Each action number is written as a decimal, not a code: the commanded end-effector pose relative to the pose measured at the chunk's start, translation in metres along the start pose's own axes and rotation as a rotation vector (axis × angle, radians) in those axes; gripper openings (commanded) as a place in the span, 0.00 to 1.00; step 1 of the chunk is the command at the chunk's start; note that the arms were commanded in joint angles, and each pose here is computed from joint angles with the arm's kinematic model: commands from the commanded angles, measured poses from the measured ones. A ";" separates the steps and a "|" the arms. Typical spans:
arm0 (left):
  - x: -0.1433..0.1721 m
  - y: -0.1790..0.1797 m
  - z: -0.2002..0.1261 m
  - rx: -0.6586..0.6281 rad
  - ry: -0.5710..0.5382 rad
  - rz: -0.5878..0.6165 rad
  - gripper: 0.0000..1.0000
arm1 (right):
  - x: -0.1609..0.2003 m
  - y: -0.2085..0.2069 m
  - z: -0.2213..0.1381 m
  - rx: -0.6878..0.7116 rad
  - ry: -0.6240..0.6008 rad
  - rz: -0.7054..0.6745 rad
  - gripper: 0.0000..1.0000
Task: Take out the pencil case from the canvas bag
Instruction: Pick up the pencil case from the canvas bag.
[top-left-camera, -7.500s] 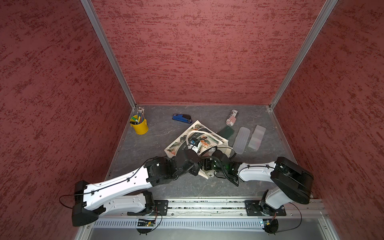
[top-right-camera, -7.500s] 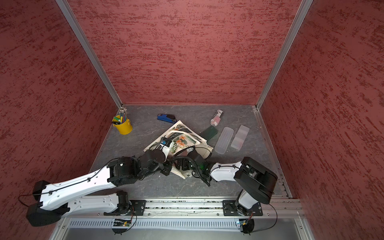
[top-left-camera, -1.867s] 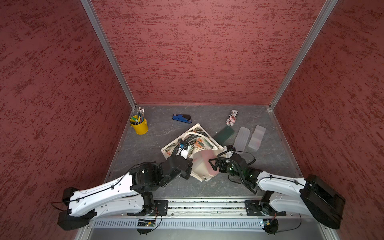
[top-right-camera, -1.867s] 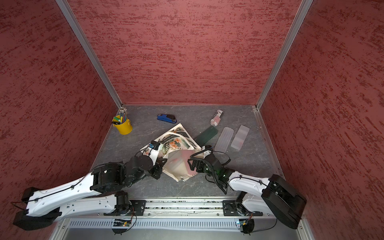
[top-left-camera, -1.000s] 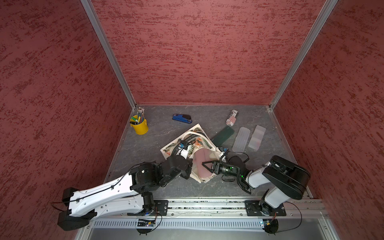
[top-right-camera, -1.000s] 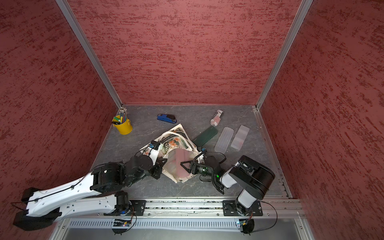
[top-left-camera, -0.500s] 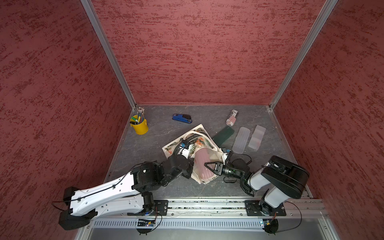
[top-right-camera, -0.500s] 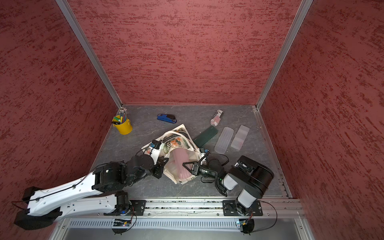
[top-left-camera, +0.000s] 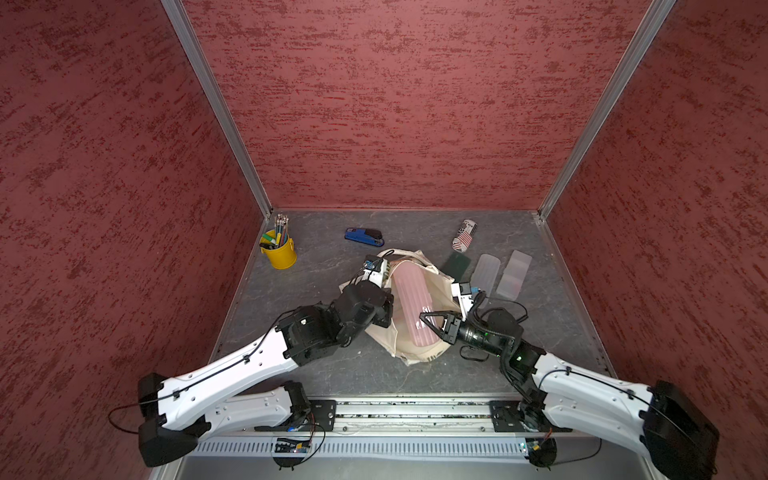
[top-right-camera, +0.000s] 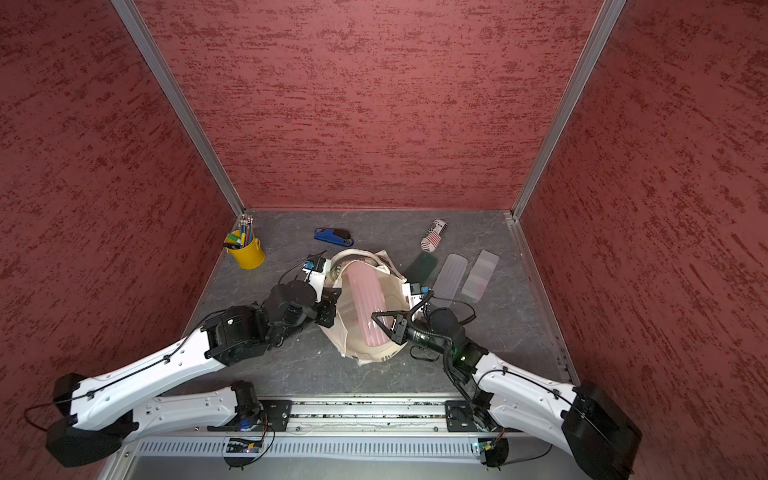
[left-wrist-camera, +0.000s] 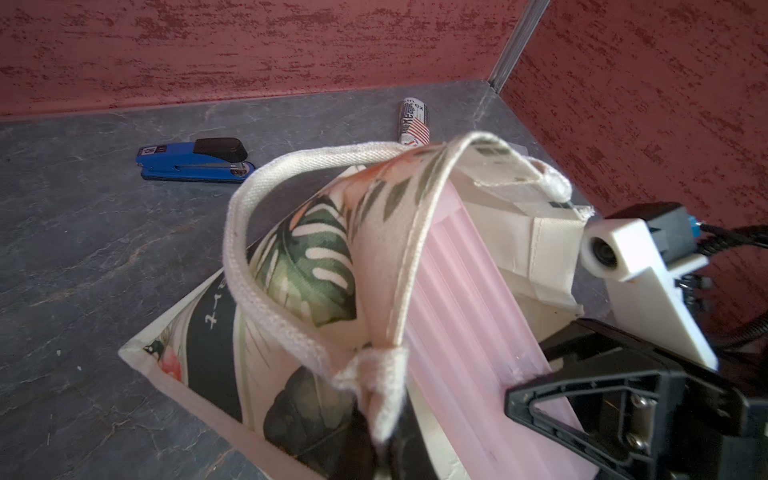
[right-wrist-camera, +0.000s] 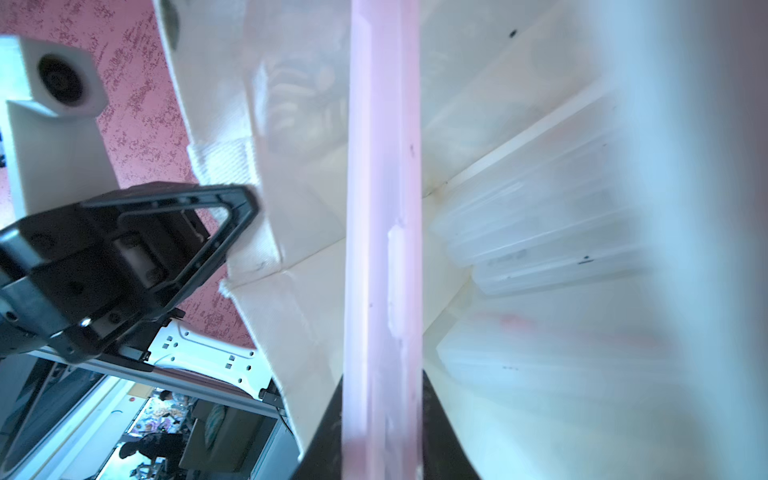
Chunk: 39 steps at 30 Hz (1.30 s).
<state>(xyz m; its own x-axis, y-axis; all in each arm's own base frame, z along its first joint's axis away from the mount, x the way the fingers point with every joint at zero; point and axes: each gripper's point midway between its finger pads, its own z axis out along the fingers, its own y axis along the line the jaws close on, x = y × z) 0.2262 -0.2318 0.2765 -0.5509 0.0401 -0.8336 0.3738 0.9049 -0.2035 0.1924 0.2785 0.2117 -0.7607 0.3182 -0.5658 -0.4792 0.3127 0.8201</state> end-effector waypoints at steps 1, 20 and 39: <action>-0.033 -0.001 -0.002 0.022 -0.087 -0.037 0.00 | -0.006 -0.005 -0.005 0.075 -0.011 -0.026 0.15; -0.042 0.068 -0.047 -0.152 -0.123 -0.130 0.00 | -0.039 0.007 -0.039 0.097 -0.093 -0.048 0.13; 0.011 0.105 -0.092 -0.162 -0.099 -0.229 0.00 | -0.102 -0.004 -0.024 0.181 -0.136 -0.063 0.12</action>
<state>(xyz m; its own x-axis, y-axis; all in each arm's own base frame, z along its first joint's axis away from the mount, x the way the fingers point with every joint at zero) 0.1891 -0.1009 0.2834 -0.5611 -0.1628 -0.8115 0.1313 0.9505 -0.2815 0.2513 0.2234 0.2460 -0.6904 0.3964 -0.6052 -0.3919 0.4983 0.7734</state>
